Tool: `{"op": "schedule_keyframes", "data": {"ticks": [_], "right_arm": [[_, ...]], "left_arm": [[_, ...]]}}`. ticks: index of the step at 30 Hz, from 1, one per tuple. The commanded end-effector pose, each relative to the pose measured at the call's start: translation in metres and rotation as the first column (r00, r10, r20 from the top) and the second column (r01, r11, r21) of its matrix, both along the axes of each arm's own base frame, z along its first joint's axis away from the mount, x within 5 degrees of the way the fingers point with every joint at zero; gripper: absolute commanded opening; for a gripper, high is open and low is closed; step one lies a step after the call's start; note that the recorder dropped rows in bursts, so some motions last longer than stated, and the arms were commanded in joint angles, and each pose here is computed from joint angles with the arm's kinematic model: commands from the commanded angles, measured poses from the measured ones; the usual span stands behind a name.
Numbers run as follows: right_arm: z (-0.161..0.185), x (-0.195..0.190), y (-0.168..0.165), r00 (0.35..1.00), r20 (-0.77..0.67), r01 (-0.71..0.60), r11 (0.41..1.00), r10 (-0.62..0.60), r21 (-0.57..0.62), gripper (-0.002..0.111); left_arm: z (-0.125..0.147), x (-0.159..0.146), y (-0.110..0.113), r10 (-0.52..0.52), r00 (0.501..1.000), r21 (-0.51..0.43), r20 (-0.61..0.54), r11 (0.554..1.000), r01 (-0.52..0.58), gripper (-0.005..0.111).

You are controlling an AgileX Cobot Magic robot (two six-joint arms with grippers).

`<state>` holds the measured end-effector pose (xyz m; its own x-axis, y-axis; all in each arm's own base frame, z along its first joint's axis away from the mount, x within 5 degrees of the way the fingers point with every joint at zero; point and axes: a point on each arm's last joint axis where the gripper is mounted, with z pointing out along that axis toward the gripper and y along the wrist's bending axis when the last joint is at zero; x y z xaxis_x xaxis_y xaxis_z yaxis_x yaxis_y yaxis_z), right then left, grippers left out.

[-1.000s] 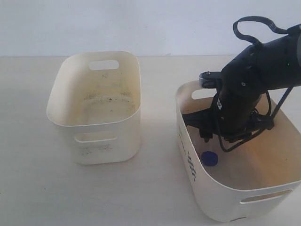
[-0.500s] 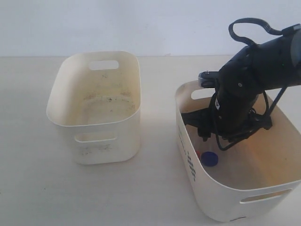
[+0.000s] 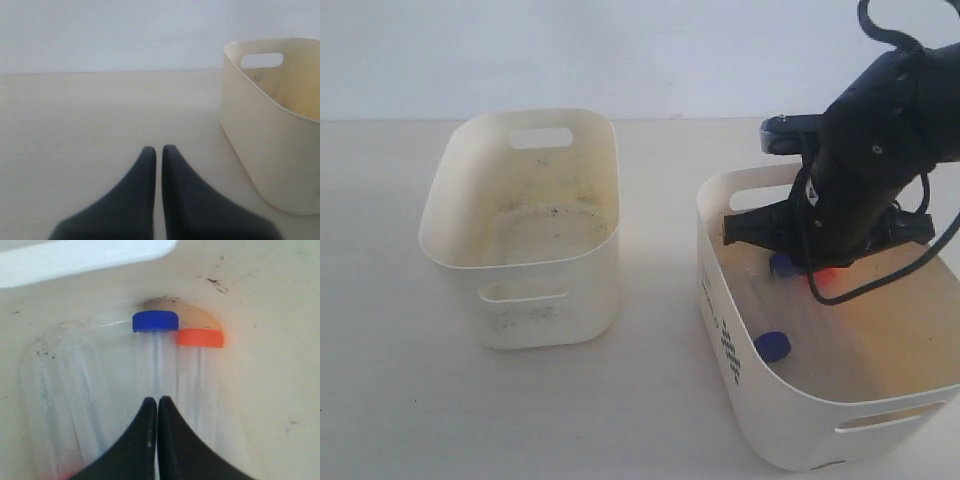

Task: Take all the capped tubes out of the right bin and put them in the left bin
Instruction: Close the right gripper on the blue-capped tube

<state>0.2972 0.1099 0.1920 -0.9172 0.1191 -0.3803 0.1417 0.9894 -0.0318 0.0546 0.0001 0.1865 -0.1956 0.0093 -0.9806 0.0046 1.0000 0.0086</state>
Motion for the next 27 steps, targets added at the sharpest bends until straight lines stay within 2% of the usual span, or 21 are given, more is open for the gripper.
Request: {"op": "schedule_keyframes", "data": {"ticks": [1,2,4,5,7,9,13,15,18,24,27], "right_arm": [[0.0,-0.002,-0.003,1.0,-0.019,-0.003,1.0,0.003,-0.026,0.0],[-0.002,-0.002,-0.003,1.0,-0.028,-0.001,1.0,0.001,-0.029,0.0],[-0.011,-0.001,-0.001,0.998,-0.057,0.001,1.0,-0.002,-0.024,0.014],[-0.017,0.0,0.001,0.997,-0.074,-0.005,1.0,0.003,-0.018,0.029],[-0.027,0.001,0.003,0.994,-0.105,-0.004,1.0,0.002,-0.015,0.051],[-0.036,0.003,0.004,0.993,-0.117,0.007,1.0,-0.009,-0.018,0.051],[-0.046,0.006,0.006,0.992,-0.123,-0.001,1.0,-0.001,-0.015,0.029],[-0.05,0.006,0.006,0.991,-0.135,-0.002,1.0,0.0,-0.018,0.024],[-0.058,0.006,0.005,0.986,-0.169,-0.003,0.999,-0.004,-0.039,0.027],[-0.068,0.006,0.006,0.982,-0.191,-0.005,0.999,-0.005,-0.048,0.045],[-0.068,0.006,0.006,0.982,-0.19,-0.005,0.999,-0.004,-0.047,0.047]], "left_arm": [[0.002,0.0,0.0,0.001,1.0,-0.015,0.007,1.0,-0.001,0.004],[0.002,0.0,0.0,0.001,1.0,-0.015,0.007,1.0,-0.001,0.004],[0.002,0.0,0.0,0.001,1.0,-0.015,0.007,1.0,-0.001,0.004],[0.002,0.0,0.0,0.001,1.0,-0.015,0.007,1.0,-0.001,0.004],[0.002,0.0,0.0,0.001,1.0,-0.015,0.007,1.0,-0.001,0.004],[0.002,0.0,0.0,0.001,1.0,-0.015,0.007,1.0,-0.001,0.004],[0.002,0.0,0.0,0.001,1.0,-0.015,0.007,1.0,-0.001,0.004],[0.002,0.0,0.0,0.001,1.0,-0.015,0.007,1.0,-0.001,0.004],[0.001,0.0,0.0,0.001,1.0,-0.015,0.003,1.0,-0.001,0.004],[0.001,0.0,0.0,0.001,1.0,-0.015,0.003,1.0,-0.001,0.004],[0.001,0.0,0.0,0.001,1.0,-0.015,0.003,1.0,-0.001,0.004]]}}
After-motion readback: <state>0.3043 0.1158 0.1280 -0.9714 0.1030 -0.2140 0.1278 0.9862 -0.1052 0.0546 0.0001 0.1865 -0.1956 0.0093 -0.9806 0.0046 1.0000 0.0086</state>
